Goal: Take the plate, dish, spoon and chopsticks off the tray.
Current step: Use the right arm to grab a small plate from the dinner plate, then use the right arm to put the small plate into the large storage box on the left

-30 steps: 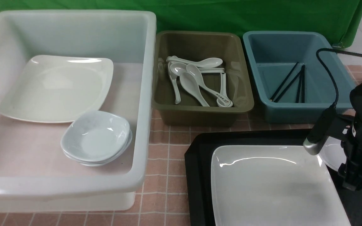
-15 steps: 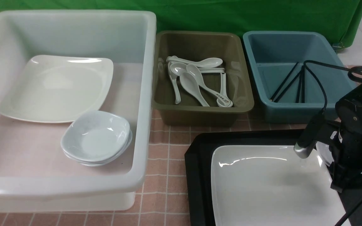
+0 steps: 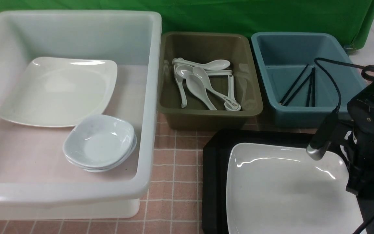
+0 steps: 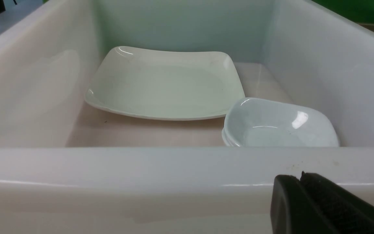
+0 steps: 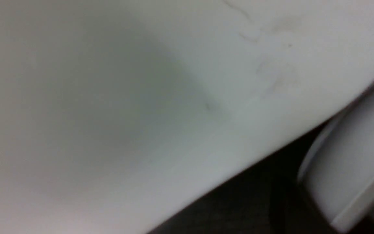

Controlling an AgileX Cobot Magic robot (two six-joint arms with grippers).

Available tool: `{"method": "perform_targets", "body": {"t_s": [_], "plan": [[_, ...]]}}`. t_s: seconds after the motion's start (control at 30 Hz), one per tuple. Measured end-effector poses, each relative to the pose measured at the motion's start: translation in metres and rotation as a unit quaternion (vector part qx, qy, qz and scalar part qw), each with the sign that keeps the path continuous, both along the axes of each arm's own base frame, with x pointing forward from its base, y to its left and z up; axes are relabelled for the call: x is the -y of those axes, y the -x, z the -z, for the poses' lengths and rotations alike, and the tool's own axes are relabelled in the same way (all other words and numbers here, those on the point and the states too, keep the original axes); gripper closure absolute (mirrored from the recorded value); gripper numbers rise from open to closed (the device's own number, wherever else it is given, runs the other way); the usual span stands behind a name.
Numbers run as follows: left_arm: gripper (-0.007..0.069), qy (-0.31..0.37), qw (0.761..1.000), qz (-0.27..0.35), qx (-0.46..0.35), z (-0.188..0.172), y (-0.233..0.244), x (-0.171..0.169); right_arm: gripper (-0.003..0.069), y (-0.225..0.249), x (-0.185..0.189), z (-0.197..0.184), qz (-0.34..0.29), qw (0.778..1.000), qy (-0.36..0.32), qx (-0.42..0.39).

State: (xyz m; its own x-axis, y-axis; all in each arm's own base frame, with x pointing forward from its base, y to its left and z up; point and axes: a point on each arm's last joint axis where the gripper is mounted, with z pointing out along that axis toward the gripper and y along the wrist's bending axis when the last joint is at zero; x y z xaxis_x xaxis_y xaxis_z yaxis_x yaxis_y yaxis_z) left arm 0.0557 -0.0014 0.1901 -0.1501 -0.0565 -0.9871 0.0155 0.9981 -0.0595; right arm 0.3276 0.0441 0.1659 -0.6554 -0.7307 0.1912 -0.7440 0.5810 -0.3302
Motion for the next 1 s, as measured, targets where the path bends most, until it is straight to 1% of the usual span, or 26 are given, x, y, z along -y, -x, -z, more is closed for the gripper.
{"method": "perform_targets", "body": {"t_s": [0.03, 0.07, 0.27, 0.3, 0.37, 0.4, 0.47, 0.5, 0.53, 0.6, 0.67, 0.7, 0.77, 0.8, 0.83, 0.87, 0.9, 0.97, 1.0], "plan": [[0.0606, 0.0, 1.0, 0.0, 0.0, 0.0, 0.0, 0.0, 0.0582, 0.001, -0.002, -0.005, -0.001, 1.0, -0.001, 0.005], [0.0606, 0.0, 1.0, 0.0, 0.0, 0.0, 0.0, 0.0, 0.0584, 0.002, -0.002, -0.006, -0.001, 1.0, -0.001, 0.006], [0.0606, 0.0, 1.0, 0.0, 0.0, 0.0, 0.0, 0.0, 0.0584, 0.015, -0.02, -0.049, 0.016, 0.999, -0.018, 0.046], [0.0606, 0.0, 1.0, 0.0, 0.0, 0.0, 0.0, 0.0, 0.0584, 0.019, -0.023, -0.068, 0.028, 0.997, -0.022, 0.064], [0.0606, 0.0, 1.0, 0.0, 0.0, 0.0, 0.0, 0.0, 0.0584, 0.024, -0.028, -0.09, 0.04, 0.995, -0.028, 0.085], [0.0606, 0.001, 1.0, 0.0, 0.0, 0.0, 0.0, 0.0, 0.0584, 0.028, -0.031, -0.107, 0.049, 0.993, -0.037, 0.1], [0.0606, 0.001, 1.0, 0.0, 0.0, 0.0, 0.0, 0.0, 0.0584, 0.035, -0.037, -0.13, 0.058, 0.989, -0.062, 0.118], [0.0606, 0.001, 1.0, 0.0, 0.0, 0.0, 0.0, 0.0, 0.0584, 0.04, -0.044, -0.149, 0.057, 0.985, -0.089, 0.137], [0.0606, 0.001, 1.0, 0.0, 0.0, 0.0, 0.0, 0.0, 0.0584, 0.041, -0.045, -0.152, 0.056, 0.984, -0.095, 0.139], [0.0606, 0.001, 1.0, 0.0, 0.0, 0.0, 0.0, 0.0, 0.0584, 0.054, -0.072, -0.191, 0.032, 0.965, -0.203, 0.163], [0.0606, 0.001, 1.0, 0.0, 0.0, 0.0, 0.0, 0.0, 0.0584, 0.06, -0.093, -0.213, -0.009, 0.945, -0.275, 0.177], [0.0606, 0.001, 1.0, 0.0, 0.0, 0.0, 0.0, 0.0, 0.0584, 0.065, -0.112, -0.226, -0.047, 0.925, -0.332, 0.176], [0.0606, 0.001, 1.0, 0.0, 0.0, 0.0, 0.0, 0.0, 0.0584, 0.072, -0.147, -0.241, -0.116, 0.888, -0.415, 0.164], [0.0606, 0.001, 1.0, 0.0, 0.0, 0.0, 0.0, 0.0, 0.0584, 0.073, -0.151, -0.24, -0.117, 0.885, -0.421, 0.159], [0.0606, 0.001, 1.0, 0.0, 0.0, 0.0, 0.0, 0.0, 0.0584, 0.076, -0.184, -0.246, -0.164, 0.858, -0.465, 0.14], [0.0606, 0.001, 1.0, 0.0, 0.0, 0.0, 0.0, 0.0, 0.0584, 0.076, -0.188, -0.243, -0.165, 0.858, -0.468, 0.135], [0.0606, 0.001, 1.0, 0.0, 0.0, 0.0, 0.0, 0.0, 0.0584, 0.074, -0.213, -0.241, -0.19, 0.846, -0.483, 0.123], [0.0606, 0.001, 1.0, 0.0, 0.0, 0.0, 0.0, 0.0, 0.0584, 0.066, -0.253, -0.227, -0.218, 0.837, -0.49, 0.108], [0.0606, 0.001, 1.0, 0.0, 0.0, 0.0, 0.0, 0.0, 0.0584, 0.061, -0.269, -0.215, -0.227, 0.838, -0.487, 0.097]]}}
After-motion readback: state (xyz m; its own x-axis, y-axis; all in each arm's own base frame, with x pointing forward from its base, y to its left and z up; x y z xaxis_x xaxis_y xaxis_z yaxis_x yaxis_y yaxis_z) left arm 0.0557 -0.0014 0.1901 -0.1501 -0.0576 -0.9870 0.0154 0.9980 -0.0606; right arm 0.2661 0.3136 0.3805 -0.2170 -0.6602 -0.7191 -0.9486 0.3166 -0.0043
